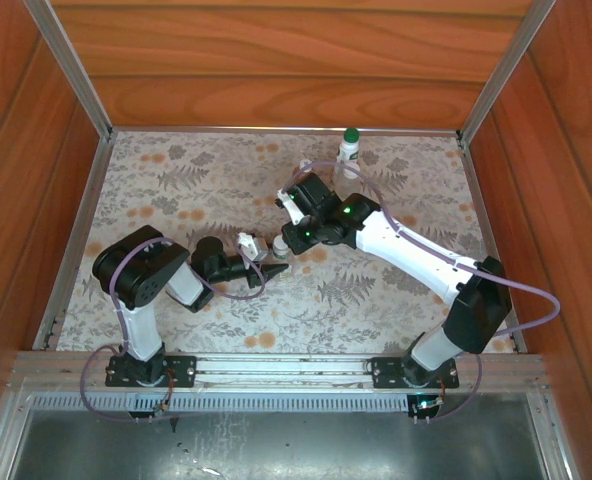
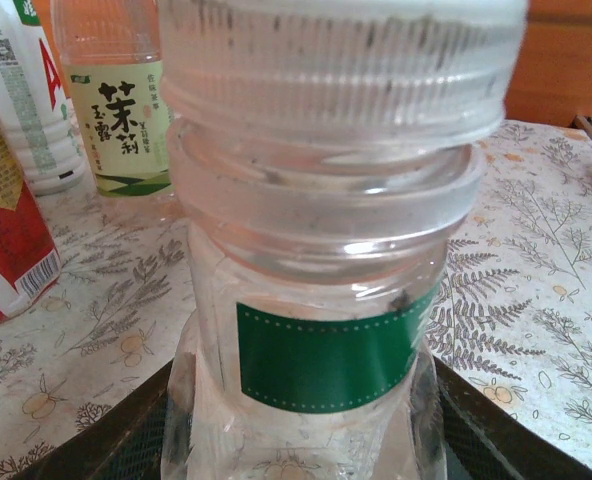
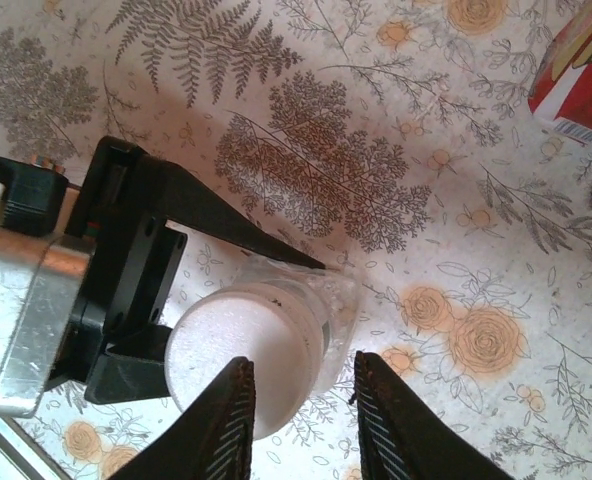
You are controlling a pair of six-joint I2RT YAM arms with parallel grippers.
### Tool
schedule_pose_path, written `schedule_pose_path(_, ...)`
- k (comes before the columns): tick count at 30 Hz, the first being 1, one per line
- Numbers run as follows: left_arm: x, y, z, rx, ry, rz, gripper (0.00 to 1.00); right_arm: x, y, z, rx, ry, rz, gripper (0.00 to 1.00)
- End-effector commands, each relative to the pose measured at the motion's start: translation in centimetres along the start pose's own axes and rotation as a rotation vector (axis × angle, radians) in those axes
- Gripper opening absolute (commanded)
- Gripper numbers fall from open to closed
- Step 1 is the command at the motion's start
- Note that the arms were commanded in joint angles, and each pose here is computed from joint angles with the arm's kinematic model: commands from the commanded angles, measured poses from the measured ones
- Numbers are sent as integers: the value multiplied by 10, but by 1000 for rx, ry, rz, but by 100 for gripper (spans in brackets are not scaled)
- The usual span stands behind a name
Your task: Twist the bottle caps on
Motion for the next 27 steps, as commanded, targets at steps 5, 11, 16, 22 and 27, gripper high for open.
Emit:
schedule_pose_path(5, 0, 0, 9, 19, 42, 11, 53, -9, -5, 9, -32, 42, 7, 29)
schedule_pose_path(11, 0, 0, 9, 18, 42, 11, 53, -15, -6, 13, -41, 75, 7, 26)
schedule_pose_path(16, 0, 0, 9, 21, 43, 13, 53, -21, -6, 21, -57, 102, -20, 28)
schedule_pose_path(22, 0, -1, 9, 22, 44, 14, 53, -27, -5, 20, -62, 121, -48, 28)
schedule_pose_path(27, 0, 0, 9, 20, 43, 10, 53, -23, -1, 22, -55, 133, -97, 33)
Point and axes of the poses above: each hand's point on the last joint's axis, 136 mm out from that joint toward the fingers, its own x axis back along the fingers, its own y axis along the line the jaws close on, z = x × y, the point moved 9 cm from there along x, back along the fingers, and after that the axes turned 1 degree about x, right-handed, at the moved point
